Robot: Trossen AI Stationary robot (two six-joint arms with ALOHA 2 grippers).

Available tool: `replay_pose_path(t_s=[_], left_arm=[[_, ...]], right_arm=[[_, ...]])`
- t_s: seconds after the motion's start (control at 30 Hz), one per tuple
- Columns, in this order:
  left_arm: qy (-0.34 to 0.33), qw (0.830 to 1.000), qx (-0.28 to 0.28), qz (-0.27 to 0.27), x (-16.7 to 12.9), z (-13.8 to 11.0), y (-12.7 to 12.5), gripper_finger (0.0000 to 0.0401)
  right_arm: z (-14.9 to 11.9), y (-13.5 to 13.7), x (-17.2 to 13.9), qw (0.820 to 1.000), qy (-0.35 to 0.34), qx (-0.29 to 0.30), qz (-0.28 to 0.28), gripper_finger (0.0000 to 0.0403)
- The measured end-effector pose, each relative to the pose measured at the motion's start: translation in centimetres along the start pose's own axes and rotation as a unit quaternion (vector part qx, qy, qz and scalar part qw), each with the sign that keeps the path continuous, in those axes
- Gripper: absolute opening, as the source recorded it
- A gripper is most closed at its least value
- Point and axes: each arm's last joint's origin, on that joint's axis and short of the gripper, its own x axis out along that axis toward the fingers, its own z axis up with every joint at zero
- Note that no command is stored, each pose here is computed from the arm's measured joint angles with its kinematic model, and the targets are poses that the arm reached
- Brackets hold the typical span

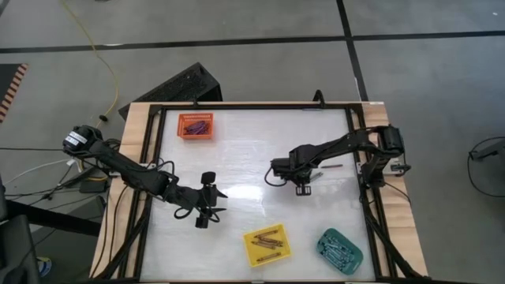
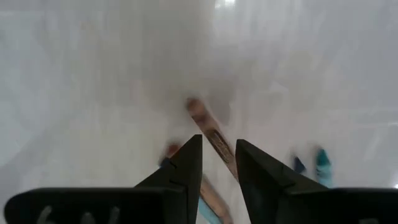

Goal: Sort crayons
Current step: Put the brown crayon into the yellow bin

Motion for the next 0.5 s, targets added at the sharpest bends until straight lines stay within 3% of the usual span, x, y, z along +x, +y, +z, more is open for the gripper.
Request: replay_pose_path(t_s=[0.27, 0.5], left_arm=[[0.0, 1.0, 0.001, 0.0, 0.0, 0.0, 0.0, 0.0181], [0.003, 1.0, -0.001, -0.004, 0.0, -0.05, -0.02, 0.0181]], right_arm=[[0.52, 0.03, 0.03, 1.0, -0.026, -0.004, 0.008, 0.0123], [0.65, 0.37, 0.85, 1.0, -0.004, -0.012, 0.014, 0.0122]])
